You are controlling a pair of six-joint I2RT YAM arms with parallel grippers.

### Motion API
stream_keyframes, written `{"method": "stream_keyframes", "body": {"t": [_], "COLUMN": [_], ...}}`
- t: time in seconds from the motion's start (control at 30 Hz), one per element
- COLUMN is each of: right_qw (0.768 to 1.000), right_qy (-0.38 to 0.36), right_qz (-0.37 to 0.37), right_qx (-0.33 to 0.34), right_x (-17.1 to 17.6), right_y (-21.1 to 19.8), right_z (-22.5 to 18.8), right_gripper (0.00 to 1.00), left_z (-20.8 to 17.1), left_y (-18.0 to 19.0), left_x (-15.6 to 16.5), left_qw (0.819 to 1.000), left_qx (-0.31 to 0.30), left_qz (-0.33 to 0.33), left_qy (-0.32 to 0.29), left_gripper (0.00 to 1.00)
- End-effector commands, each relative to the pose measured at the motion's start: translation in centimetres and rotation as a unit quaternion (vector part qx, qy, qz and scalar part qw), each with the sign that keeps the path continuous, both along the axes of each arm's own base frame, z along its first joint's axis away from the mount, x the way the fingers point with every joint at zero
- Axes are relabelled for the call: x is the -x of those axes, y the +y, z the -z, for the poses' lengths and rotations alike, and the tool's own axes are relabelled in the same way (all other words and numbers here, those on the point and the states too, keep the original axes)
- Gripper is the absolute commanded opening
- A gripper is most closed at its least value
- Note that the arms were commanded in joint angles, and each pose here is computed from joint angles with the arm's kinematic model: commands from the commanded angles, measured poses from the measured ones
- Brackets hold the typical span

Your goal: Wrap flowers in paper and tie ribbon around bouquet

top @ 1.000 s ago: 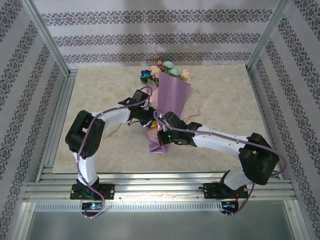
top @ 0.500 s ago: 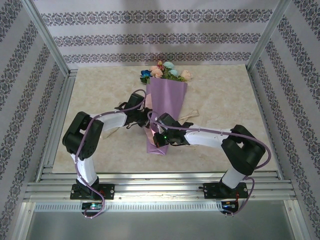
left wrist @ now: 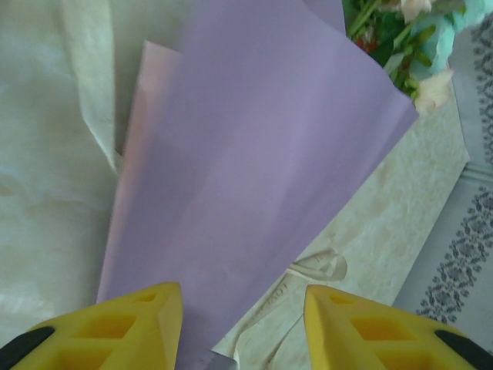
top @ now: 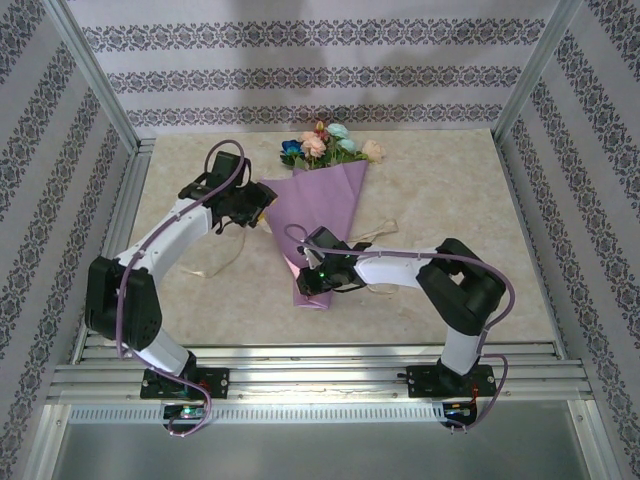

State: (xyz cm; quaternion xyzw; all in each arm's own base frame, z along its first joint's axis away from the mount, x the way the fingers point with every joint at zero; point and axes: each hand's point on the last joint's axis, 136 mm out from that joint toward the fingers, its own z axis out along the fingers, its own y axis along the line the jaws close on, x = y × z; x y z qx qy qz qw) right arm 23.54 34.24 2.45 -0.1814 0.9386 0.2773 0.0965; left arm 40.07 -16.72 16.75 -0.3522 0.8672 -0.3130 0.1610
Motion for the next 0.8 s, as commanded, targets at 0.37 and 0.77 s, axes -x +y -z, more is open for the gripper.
{"method": "stream_keyframes", "body": {"t": [0.37, 0.77], "right_qw": [0.999, 0.989], "right_qy": [0.007, -0.003], "right_qz": [-0.025, 0.120], "right_qx": [-0.022, -0.086], "right_x": [0.1, -4.4], "right_y": [0.7, -3.7], "right_z": [-1.1, -6.5], "right_gripper": [0.47, 0.46], "left_z": [11.0, 15.6], "left_y": [-5.0, -2.0], "left_x": [-0.7, 2.4], "left_qw": [0.989, 0.983], "left_qx": [0.067, -0.018], "left_qz": [0.081, 0.087], "left_qy": [0.102, 0.158], "left_gripper": [0.23, 0.19]}}
